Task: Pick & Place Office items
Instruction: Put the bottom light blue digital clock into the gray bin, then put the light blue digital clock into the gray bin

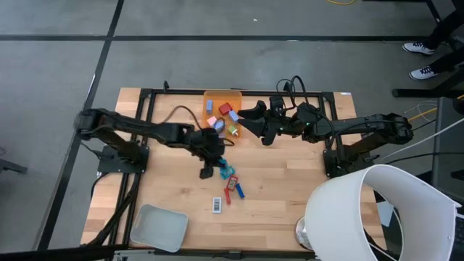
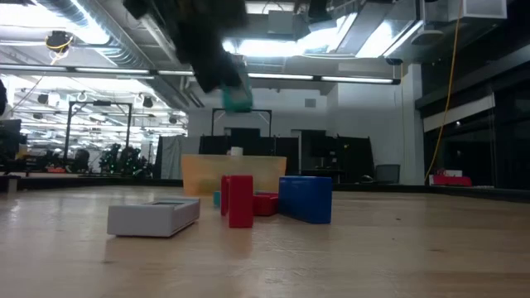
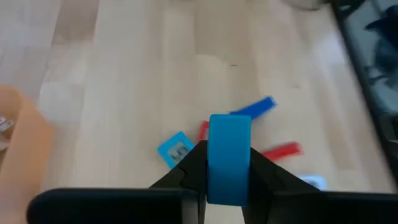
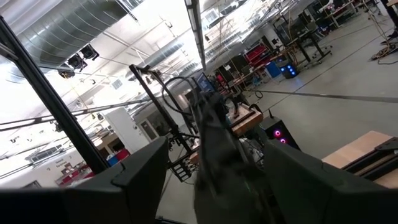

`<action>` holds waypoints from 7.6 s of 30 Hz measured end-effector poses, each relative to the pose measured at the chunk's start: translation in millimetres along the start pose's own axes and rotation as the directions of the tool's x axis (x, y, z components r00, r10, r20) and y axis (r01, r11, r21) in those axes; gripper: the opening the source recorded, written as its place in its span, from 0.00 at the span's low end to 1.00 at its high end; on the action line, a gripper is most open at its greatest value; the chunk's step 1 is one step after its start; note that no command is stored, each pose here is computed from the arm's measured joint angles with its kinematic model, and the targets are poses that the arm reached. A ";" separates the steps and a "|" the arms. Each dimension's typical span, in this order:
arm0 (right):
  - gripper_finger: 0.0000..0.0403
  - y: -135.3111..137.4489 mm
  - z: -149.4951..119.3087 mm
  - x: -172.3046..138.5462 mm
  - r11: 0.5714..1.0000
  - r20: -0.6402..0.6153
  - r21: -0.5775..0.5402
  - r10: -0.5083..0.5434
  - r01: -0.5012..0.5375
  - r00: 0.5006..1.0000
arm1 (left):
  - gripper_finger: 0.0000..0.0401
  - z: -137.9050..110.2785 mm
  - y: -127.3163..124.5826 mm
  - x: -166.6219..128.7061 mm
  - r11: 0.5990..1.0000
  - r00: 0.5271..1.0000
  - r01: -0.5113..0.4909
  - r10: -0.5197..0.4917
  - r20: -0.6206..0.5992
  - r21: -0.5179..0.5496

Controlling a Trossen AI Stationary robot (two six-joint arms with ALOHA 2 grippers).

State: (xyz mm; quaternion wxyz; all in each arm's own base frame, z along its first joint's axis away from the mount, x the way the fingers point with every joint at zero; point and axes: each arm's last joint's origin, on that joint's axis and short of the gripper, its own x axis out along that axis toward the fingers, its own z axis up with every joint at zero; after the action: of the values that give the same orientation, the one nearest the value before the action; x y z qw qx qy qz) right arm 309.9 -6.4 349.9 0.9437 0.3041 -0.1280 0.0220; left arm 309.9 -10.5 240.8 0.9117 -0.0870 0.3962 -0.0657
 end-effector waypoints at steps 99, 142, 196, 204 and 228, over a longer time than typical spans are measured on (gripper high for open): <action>0.65 -7.1 -0.1 0.0 0.999 -0.071 0.026 0.023 -0.022 0.997 | 0.62 -27.5 -17.9 98.4 0.811 0.885 -0.439 0.315 -0.343 -0.386; 0.65 -13.3 1.8 -0.2 1.000 -0.075 0.012 -0.008 0.009 0.997 | 0.13 -36.2 -13.1 112.5 0.878 0.892 -0.352 0.211 -0.400 -0.324; 0.65 -10.6 7.9 0.0 1.000 0.012 0.016 -0.014 0.014 1.000 | 0.13 -224.6 -143.7 -80.2 0.878 0.912 0.214 -0.337 -0.234 -0.429; 0.65 -11.3 6.8 0.0 1.000 0.001 0.020 -0.021 0.021 1.000 | 0.14 -246.5 -151.5 -69.6 0.887 0.884 0.083 -0.276 -0.378 -0.455; 0.65 -10.2 7.8 0.1 0.999 0.006 0.035 -0.003 0.003 1.000 | 0.34 -225.1 -147.4 -56.4 0.846 0.923 0.042 -0.236 -0.303 -0.531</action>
State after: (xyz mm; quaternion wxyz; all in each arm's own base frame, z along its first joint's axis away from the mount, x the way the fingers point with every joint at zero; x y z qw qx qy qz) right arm 309.4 -19.2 350.2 0.9379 0.3210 -0.1299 0.0219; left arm 99.0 -167.8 161.0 0.7604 -0.3430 0.5502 -0.0391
